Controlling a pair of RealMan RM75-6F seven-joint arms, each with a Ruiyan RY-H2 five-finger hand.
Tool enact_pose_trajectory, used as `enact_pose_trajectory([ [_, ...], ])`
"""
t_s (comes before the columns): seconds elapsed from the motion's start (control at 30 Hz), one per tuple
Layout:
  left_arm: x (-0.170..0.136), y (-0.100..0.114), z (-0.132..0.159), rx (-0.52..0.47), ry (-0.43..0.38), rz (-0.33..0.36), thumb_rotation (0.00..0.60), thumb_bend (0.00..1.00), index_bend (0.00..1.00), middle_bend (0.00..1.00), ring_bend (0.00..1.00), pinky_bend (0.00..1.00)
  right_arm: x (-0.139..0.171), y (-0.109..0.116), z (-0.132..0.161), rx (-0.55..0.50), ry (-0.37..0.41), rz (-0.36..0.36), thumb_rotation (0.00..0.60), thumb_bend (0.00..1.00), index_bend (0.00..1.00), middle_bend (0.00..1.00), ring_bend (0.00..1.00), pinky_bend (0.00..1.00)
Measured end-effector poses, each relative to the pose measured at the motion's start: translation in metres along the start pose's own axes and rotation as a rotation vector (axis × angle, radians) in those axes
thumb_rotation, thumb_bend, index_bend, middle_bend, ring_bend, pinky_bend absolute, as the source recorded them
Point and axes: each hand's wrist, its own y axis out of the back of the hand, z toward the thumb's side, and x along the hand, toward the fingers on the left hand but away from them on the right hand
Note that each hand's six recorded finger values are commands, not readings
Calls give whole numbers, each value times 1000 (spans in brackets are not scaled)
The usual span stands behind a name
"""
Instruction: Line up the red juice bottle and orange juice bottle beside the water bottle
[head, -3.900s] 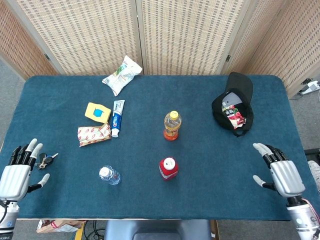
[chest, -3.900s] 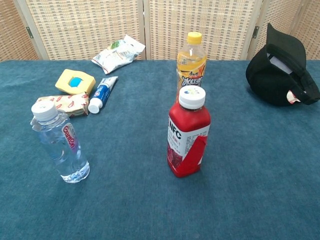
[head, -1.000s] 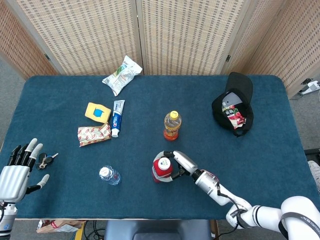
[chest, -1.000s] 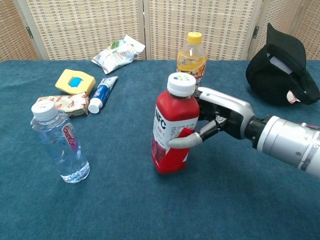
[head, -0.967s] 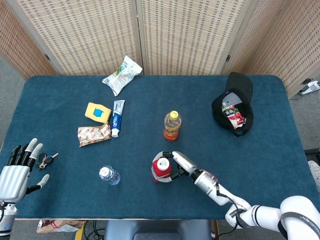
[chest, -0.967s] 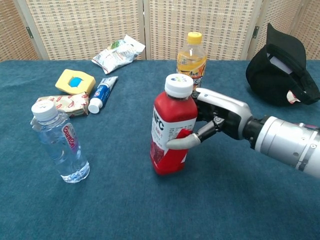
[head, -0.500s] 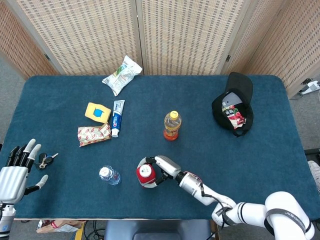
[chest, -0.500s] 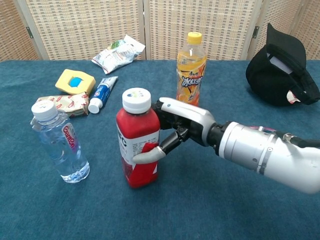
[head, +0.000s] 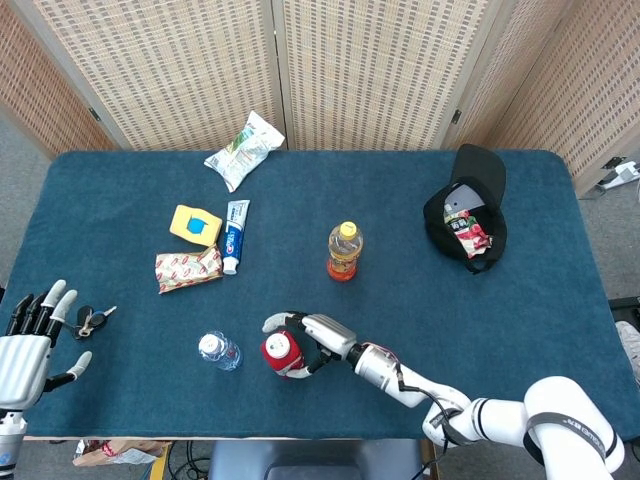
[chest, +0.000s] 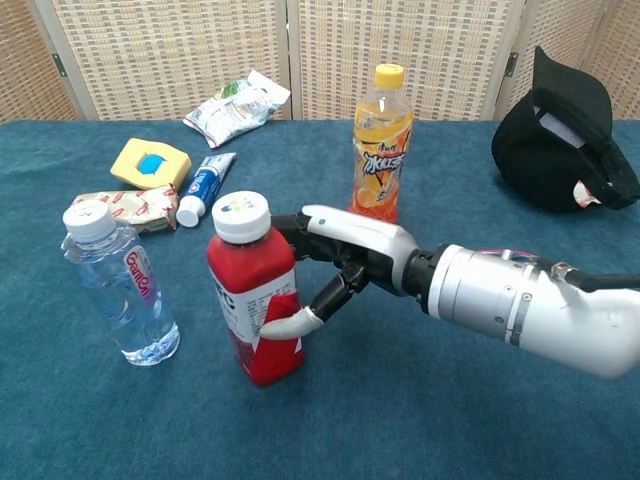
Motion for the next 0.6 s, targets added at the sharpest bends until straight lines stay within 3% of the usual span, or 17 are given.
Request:
enact_pose_trajectory([
  [0.3, 3, 1, 5, 1, -15, 1, 600, 220, 0, 0, 0, 0, 22, 27, 9, 45, 36, -53, 600, 167, 110, 93, 25, 82],
  [0.6, 6, 2, 13, 2, -33, 2, 600, 219, 0, 0, 0, 0, 83, 77, 19, 148, 7, -148, 600, 167, 110, 136, 41, 82],
])
